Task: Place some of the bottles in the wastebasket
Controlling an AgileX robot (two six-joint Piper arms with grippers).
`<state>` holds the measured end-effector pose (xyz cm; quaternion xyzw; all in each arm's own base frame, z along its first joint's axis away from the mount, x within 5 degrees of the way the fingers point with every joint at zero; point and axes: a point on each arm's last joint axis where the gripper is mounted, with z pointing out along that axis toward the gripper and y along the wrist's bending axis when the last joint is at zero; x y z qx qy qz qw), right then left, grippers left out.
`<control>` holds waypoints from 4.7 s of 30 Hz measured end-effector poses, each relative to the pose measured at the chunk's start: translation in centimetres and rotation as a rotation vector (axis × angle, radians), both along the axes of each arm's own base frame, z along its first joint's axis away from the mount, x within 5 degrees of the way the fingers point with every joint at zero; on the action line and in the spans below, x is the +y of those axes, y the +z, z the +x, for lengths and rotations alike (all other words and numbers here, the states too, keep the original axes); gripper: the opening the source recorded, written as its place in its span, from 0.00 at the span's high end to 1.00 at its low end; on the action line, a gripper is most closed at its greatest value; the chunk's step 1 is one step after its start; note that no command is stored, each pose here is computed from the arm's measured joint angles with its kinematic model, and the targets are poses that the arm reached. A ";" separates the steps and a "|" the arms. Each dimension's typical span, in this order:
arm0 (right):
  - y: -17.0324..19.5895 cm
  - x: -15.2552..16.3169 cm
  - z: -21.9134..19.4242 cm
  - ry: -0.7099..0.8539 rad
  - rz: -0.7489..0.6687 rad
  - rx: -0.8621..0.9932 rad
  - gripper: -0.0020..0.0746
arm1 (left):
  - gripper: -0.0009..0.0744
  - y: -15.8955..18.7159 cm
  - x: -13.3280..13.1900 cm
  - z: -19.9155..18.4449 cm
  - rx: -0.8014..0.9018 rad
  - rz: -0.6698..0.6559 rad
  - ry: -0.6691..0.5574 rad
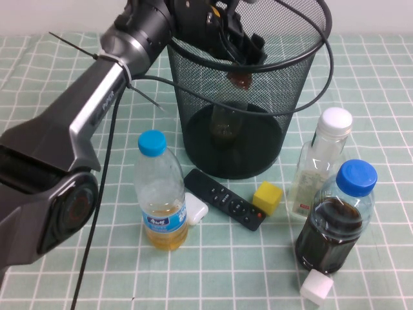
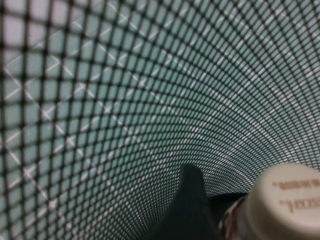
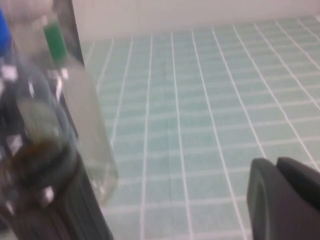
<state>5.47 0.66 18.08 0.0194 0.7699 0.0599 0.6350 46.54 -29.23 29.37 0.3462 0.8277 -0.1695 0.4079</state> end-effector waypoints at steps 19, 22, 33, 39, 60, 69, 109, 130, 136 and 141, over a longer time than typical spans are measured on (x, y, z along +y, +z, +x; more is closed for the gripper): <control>12.3 1.9 1.3 0.159 0.249 0.102 0.98 | 0.97 20.0 6.4 -11.4 -0.179 -0.105 -0.045; 15.8 1.9 3.3 0.188 0.130 0.243 0.98 | 0.98 22.9 8.3 -14.6 -0.204 -0.098 -0.049; 21.6 2.0 12.3 0.278 -0.009 0.529 0.98 | 0.99 25.1 16.0 -25.3 -0.268 0.002 0.049; 22.3 4.4 15.5 0.406 -0.060 0.563 0.98 | 0.99 20.1 19.6 -31.2 -0.342 -0.071 0.098; 17.1 10.9 23.3 0.474 -0.190 0.707 0.24 | 0.99 -4.8 26.3 -42.0 -0.542 -0.406 0.227; 13.4 11.9 26.3 0.460 -0.197 0.762 0.27 | 0.99 -10.4 26.1 -41.5 -0.430 -0.326 0.232; 31.1 17.6 30.8 0.510 -0.173 0.340 0.54 | 0.99 -11.2 26.1 -41.7 -0.366 -0.283 0.224; 21.2 20.0 37.2 0.449 -0.254 0.585 0.50 | 0.99 -11.2 26.1 -41.7 -0.368 -0.279 0.223; 25.7 18.8 34.6 0.449 -0.226 0.493 0.62 | 0.99 -11.2 26.1 -41.7 -0.368 -0.279 0.223; 31.1 16.9 30.5 0.448 -0.181 0.378 0.80 | 0.99 -11.2 26.1 -41.7 -0.366 -0.278 0.222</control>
